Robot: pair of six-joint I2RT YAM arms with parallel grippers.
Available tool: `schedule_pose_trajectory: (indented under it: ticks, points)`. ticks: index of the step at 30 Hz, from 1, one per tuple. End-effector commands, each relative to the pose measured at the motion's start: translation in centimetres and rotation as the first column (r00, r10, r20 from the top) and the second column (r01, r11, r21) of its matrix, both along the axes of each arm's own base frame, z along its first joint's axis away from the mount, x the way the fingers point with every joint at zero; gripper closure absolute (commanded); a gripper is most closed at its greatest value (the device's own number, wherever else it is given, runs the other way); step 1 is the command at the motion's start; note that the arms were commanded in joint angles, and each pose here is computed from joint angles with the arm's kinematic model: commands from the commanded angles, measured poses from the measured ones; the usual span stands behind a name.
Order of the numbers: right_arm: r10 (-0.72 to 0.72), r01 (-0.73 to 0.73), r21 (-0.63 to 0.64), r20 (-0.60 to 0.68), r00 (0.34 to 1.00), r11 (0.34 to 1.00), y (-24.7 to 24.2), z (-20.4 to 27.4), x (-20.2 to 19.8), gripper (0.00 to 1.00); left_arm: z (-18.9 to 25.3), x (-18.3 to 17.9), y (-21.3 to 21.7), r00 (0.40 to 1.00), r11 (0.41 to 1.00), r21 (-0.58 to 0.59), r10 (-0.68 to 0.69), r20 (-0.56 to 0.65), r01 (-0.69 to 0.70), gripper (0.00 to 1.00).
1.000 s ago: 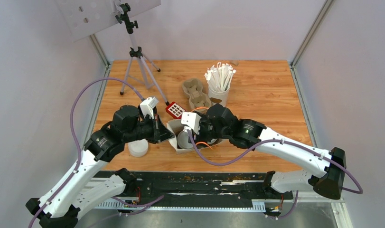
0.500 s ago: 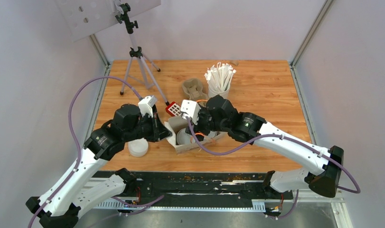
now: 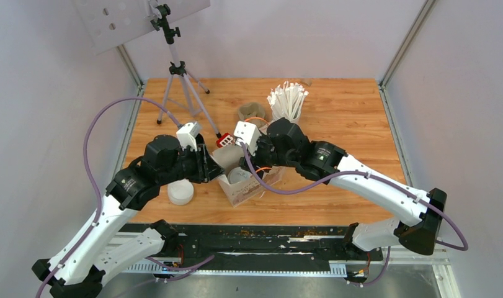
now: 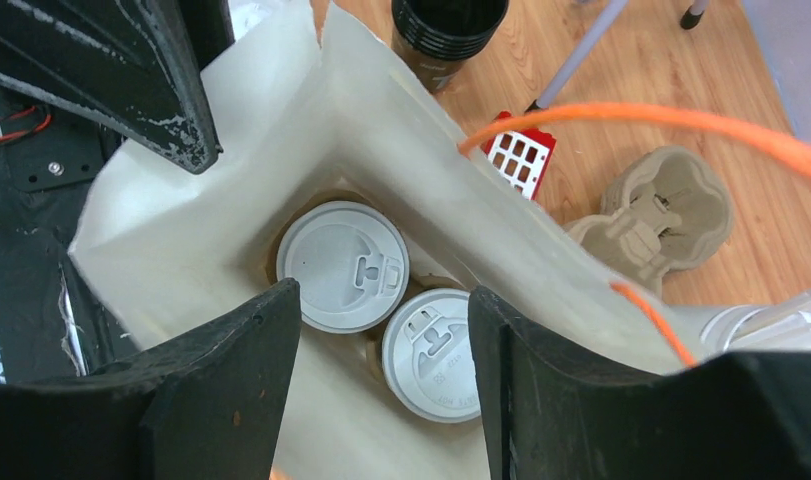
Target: Pack the takeout coffee
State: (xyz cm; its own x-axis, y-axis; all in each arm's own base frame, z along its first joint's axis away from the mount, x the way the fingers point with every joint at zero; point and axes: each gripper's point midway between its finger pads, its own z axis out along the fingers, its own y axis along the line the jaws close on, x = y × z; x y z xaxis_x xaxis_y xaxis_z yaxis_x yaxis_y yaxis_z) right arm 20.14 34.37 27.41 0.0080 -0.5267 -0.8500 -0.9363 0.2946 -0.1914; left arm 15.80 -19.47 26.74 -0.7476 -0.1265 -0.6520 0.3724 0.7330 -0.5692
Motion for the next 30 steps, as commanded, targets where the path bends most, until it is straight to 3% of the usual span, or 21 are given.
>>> schedule_pose_trajectory:
  ticks: [1,14,16,17,18,19,25,30]
  points:
    - [-0.061,0.059,0.083,0.021,0.998,0.995,0.4,3.4,1.1,0.38,2.6,0.5,0.3,0.995,1.000,-0.028,0.012,0.095,-0.010,0.58]
    - [-0.184,0.178,0.242,0.003,0.983,0.954,0.4,8.5,2.7,0.37,4.6,0.8,1.5,0.978,0.999,-0.023,0.038,0.204,-0.034,0.35]
    - [-0.241,0.234,0.268,-0.007,0.970,0.934,0.1,9.7,3.4,0.36,5.2,0.8,1.7,0.974,0.999,-0.018,0.039,0.223,-0.036,0.27]
    - [-0.272,0.265,0.277,-0.015,0.962,0.923,-0.2,10.4,3.7,0.36,5.5,0.8,1.8,0.972,0.999,-0.016,0.040,0.231,-0.038,0.19]
    - [-0.300,0.293,0.285,-0.021,0.954,0.912,-0.6,11.0,3.9,0.35,5.8,0.7,2.0,0.971,0.999,-0.012,0.041,0.237,-0.039,0.03]
    - [-0.319,0.311,0.293,-0.022,0.948,0.904,-0.9,11.6,4.1,0.33,6.1,0.7,2.1,0.969,0.999,-0.006,0.039,0.245,-0.039,0.01]
    - [-0.361,0.315,0.430,0.028,0.932,0.846,-2.3,15.8,4.2,0.29,7.0,0.5,3.2,0.957,0.998,0.034,0.040,0.286,-0.052,0.00]
    - [-0.509,0.462,0.384,0.024,0.861,0.800,-5.3,15.3,7.4,0.28,6.6,0.8,4.1,0.952,0.994,0.070,0.065,0.298,-0.090,0.00]
